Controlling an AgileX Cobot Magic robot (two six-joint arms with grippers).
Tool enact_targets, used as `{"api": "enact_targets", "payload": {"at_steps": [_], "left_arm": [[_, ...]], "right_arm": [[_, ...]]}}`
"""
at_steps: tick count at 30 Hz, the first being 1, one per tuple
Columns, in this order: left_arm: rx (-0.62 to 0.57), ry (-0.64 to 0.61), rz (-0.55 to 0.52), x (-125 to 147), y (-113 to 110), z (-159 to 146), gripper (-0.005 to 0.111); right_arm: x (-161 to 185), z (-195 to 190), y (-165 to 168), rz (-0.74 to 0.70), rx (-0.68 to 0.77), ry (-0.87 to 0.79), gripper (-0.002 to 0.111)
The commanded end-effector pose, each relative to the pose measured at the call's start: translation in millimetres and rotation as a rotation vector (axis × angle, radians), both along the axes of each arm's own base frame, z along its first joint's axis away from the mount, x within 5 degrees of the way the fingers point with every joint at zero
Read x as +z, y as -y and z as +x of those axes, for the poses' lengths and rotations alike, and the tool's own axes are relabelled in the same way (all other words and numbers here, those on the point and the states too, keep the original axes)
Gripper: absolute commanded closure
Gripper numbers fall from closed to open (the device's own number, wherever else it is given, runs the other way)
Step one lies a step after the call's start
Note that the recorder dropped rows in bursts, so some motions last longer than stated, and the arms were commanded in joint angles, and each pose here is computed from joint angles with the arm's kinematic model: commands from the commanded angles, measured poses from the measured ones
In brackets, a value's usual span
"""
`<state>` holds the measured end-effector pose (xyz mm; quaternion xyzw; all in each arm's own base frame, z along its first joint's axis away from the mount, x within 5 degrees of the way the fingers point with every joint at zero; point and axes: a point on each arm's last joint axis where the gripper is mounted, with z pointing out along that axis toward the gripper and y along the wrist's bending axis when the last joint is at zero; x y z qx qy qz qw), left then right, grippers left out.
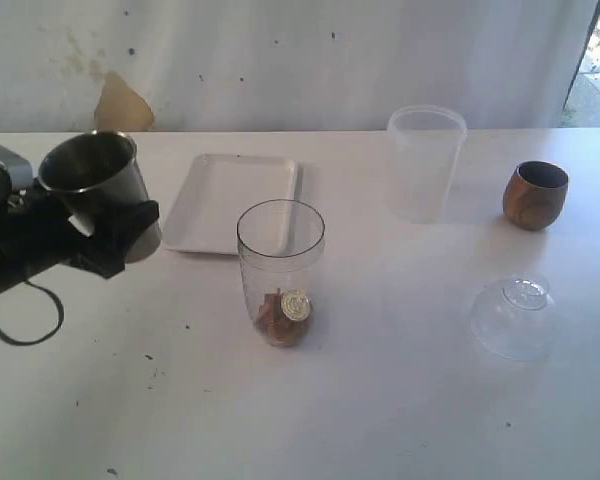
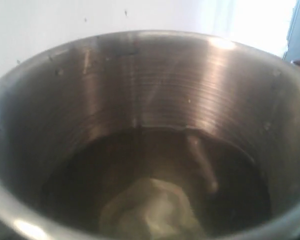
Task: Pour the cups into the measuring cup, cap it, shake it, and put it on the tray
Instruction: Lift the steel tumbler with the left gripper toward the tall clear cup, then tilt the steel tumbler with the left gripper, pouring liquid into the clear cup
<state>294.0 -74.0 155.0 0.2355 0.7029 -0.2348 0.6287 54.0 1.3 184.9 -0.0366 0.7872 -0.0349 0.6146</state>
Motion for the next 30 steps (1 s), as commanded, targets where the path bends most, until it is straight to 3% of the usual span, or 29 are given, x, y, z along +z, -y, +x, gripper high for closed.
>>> {"api": "enact_targets", "payload": {"at_steps": [1,7,11,17,25,30], "left_arm": [[-0.082,0.131,-0.061,33,23,17,0.107],[-0.128,0.112,0.115,50,61,41,0.107],[-0.148,0.157,0.12,62,77,53,0.107],[-0.171,0.212,0.097,68,84,66,0.107],[-0.252,0.218,0.167,52,90,69,0.107],[-0.281,0.357,0.252,54,92,67,0.107]], "right_arm": [[-2,0,0,-0.007,0.004,0.0,0.108],[-2,0,0,-0.007,0.004,0.0,0.108],[-2,0,0,-0.007,0.004,0.0,0.108],[-2,0,0,-0.007,0.004,0.0,0.108],[-2,0,0,-0.007,0.004,0.0,0.108],[-2,0,0,-0.007,0.004,0.0,0.108]]}}
